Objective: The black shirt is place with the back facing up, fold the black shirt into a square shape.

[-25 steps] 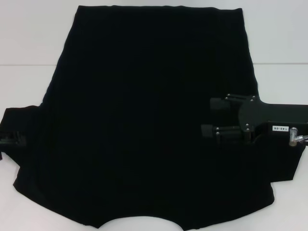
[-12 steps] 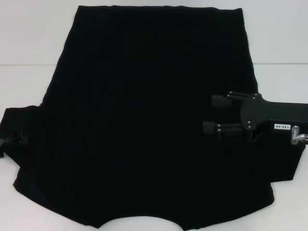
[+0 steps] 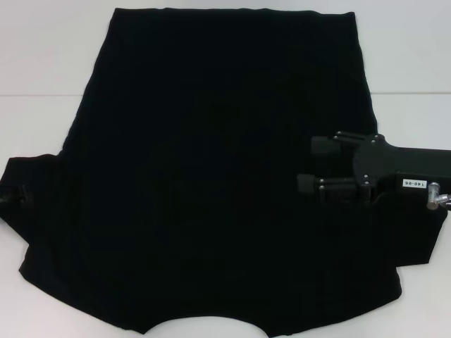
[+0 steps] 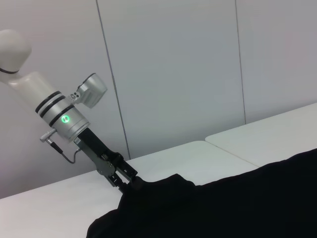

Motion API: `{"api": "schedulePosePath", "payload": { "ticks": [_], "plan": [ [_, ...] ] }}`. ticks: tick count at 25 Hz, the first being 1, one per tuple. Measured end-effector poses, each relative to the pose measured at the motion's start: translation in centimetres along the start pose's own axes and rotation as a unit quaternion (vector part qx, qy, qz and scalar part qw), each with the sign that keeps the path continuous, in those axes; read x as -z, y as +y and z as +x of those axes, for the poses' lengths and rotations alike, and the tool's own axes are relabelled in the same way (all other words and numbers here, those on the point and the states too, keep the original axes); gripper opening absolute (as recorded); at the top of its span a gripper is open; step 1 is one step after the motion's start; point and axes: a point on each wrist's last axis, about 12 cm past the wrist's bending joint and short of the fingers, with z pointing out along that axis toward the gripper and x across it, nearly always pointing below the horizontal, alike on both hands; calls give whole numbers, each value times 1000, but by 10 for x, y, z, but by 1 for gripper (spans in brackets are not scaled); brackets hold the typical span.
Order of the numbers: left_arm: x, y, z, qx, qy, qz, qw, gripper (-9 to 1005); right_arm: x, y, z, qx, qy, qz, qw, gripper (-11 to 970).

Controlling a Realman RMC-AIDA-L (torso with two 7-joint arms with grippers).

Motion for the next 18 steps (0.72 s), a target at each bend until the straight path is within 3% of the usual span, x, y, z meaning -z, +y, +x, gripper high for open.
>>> {"api": "schedulePosePath", "payload": {
  "ticks": [10, 18],
  "plan": [
    [-1, -1, -4, -11, -13, -7, 1000, 879, 0, 0, 0, 0, 0, 0, 1000, 857],
    [-8, 3, -5, -32, -34, -19, 999, 613, 1, 0, 0, 0, -2, 3, 1000, 852]
  ]
}}
